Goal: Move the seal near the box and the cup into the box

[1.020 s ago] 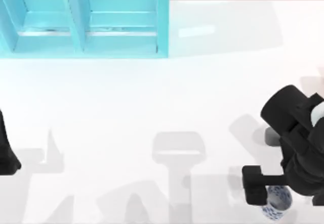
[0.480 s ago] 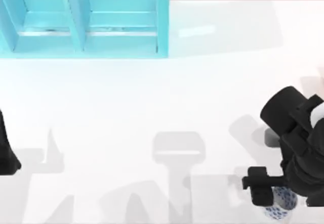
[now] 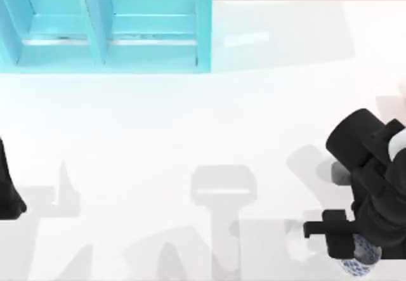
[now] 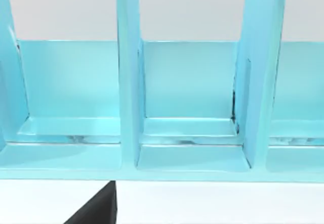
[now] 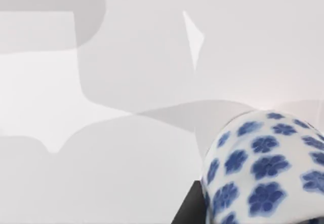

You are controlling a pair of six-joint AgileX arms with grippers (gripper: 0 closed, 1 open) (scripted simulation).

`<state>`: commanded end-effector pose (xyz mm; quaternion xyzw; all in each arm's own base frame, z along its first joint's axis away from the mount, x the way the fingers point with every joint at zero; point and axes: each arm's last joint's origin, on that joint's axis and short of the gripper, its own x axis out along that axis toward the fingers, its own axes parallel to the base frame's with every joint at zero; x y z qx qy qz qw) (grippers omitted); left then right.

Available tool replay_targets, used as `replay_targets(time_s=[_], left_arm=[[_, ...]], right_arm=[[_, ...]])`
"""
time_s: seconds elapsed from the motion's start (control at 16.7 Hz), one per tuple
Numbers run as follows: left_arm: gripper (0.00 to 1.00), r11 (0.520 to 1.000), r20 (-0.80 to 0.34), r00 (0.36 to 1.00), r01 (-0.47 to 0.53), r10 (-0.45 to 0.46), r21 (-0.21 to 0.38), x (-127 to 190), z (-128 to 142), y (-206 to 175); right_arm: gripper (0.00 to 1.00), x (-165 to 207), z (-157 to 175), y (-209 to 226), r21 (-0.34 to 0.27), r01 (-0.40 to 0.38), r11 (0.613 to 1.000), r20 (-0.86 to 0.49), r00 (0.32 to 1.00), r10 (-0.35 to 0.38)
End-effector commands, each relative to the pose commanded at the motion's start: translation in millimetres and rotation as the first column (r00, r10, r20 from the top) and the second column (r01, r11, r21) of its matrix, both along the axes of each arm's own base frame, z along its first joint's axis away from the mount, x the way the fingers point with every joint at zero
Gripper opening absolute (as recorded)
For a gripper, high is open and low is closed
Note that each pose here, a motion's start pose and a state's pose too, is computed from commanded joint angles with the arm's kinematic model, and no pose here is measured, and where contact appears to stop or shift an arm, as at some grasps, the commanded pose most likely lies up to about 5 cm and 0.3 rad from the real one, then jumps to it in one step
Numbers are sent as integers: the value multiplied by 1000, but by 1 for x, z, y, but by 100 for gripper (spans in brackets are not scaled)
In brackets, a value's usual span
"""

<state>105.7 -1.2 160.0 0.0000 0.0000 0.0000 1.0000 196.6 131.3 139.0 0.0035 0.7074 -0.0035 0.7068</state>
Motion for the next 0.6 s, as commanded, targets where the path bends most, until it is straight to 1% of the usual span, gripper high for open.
replay_targets(time_s=[0.06, 0.6], left_arm=[[100, 1000, 0, 1000, 0, 0, 0, 0, 0, 0], [100, 1000, 0, 1000, 0, 0, 0, 0, 0, 0]], right_arm=[[0, 0, 0, 0, 0, 0, 1000, 0, 1000, 0], [0, 0, 1, -1, 1, 1, 1000, 3, 1000, -1]])
